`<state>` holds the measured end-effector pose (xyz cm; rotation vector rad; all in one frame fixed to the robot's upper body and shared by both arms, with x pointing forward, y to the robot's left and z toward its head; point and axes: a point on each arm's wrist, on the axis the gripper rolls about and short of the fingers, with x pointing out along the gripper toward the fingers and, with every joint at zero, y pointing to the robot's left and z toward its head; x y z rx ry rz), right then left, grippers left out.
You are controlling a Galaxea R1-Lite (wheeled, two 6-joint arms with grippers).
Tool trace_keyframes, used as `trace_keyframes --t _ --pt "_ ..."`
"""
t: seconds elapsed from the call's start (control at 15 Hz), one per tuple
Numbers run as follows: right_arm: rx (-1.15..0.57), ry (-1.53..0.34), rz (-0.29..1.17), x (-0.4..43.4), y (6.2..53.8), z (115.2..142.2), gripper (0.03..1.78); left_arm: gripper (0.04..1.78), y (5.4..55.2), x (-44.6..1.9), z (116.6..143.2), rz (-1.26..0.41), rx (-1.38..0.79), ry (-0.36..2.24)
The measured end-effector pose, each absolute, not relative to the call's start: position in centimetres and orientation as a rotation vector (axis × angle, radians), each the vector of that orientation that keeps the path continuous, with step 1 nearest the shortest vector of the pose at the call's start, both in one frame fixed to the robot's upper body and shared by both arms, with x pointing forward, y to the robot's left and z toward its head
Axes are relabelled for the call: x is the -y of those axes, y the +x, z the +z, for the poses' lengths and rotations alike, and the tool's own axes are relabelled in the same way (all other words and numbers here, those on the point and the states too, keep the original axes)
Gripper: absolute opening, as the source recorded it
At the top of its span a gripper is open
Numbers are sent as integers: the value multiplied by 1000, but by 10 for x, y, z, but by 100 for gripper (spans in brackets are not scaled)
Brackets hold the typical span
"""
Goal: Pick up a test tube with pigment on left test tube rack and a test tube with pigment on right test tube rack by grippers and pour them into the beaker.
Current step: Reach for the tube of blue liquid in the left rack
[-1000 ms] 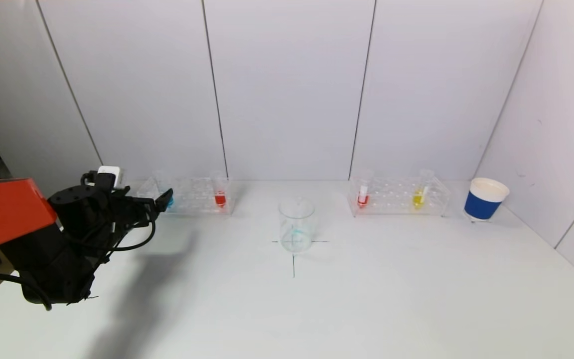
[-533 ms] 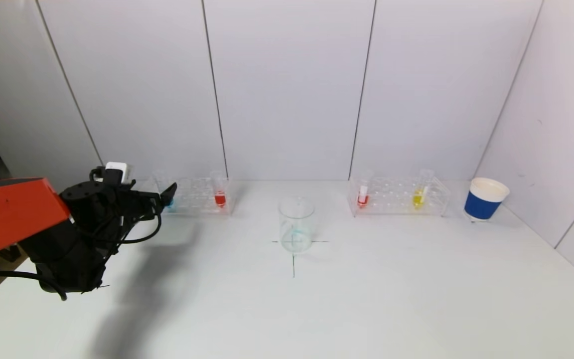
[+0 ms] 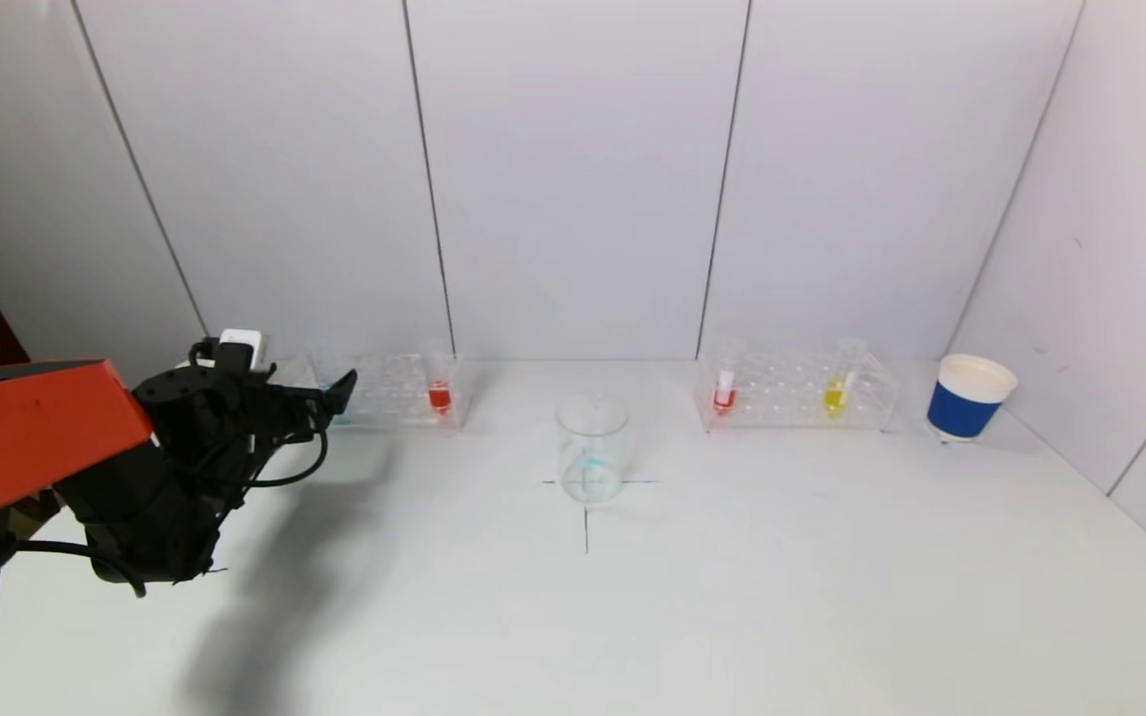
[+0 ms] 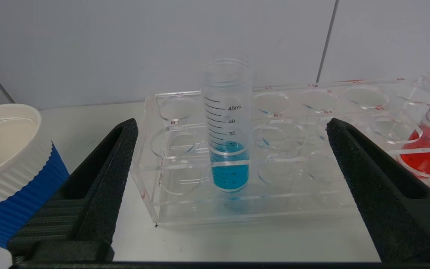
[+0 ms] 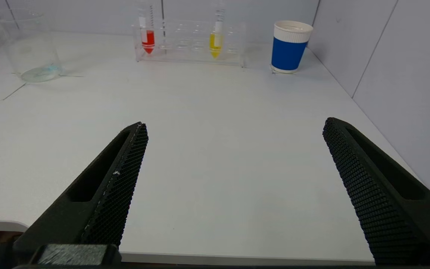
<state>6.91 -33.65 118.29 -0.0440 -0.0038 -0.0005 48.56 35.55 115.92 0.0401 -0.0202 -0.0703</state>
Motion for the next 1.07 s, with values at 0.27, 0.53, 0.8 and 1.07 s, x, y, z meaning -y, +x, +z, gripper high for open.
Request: trace_keyframes --t 0.27,0.53,0.8,1.07 --pt "4 -44 -1 336 69 1183 171 176 490 -356 1161 -66 38 42" --pt "4 -44 -1 336 69 1183 171 176 499 -358 1163 -63 68 47" --pt "4 -44 0 336 69 1183 171 176 506 -359 1163 -60 88 53" --pt "4 -44 0 336 69 1183 171 168 513 -360 1158 -58 95 55"
